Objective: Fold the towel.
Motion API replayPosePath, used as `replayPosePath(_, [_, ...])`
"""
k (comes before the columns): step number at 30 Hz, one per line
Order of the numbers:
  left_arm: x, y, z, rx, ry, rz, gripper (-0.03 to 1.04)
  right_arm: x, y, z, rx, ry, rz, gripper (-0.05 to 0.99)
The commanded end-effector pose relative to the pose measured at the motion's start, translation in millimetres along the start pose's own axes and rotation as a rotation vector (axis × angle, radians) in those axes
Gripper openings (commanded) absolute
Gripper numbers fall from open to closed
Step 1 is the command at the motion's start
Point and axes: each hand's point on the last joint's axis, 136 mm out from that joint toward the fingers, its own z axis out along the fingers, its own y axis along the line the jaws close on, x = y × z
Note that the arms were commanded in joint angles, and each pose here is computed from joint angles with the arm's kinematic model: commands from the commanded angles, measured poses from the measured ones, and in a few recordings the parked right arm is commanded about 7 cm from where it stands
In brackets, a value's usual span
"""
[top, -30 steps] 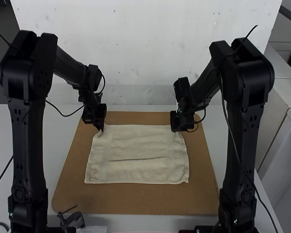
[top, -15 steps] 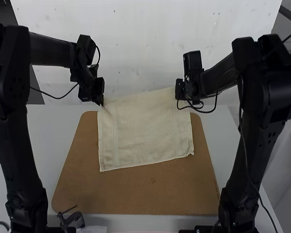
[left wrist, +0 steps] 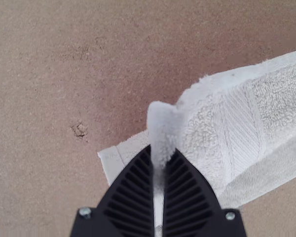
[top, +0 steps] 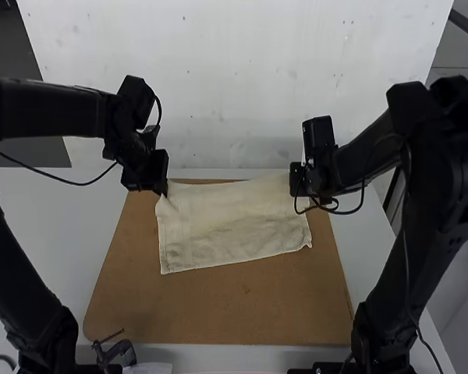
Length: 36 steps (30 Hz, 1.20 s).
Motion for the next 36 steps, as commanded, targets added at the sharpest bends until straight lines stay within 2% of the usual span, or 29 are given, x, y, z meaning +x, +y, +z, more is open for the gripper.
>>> replayPosePath(1, [10,-2.8,-16,0.007,-0.037,0.002,0.02,-23,-12,-23,-0.005,-0.078,-0.006,0.02])
replayPosePath(7, [41,-12.8,-32,0.033,-0.029,0.008,0.02,-10,-12,-44,-0.037,-0.043,-0.023,0.02])
replayPosePath(12, [77,-19.9,-33,0.040,0.048,0.019,0.02,11,-11,-52,-0.043,-0.006,-0.037,0.02])
replayPosePath(21, [107,-14.5,-33,0.012,0.117,0.041,0.02,35,-11,-62,-0.043,0.057,-0.058,0.02])
replayPosePath(25, [96,-4.3,-18,-0.019,0.094,0.035,0.02,38,-10,-56,-0.031,0.058,-0.066,0.02])
replayPosePath(36, [73,19.1,28,-0.076,0.154,0.020,0.02,45,-9,-28,-0.011,0.080,-0.067,0.02])
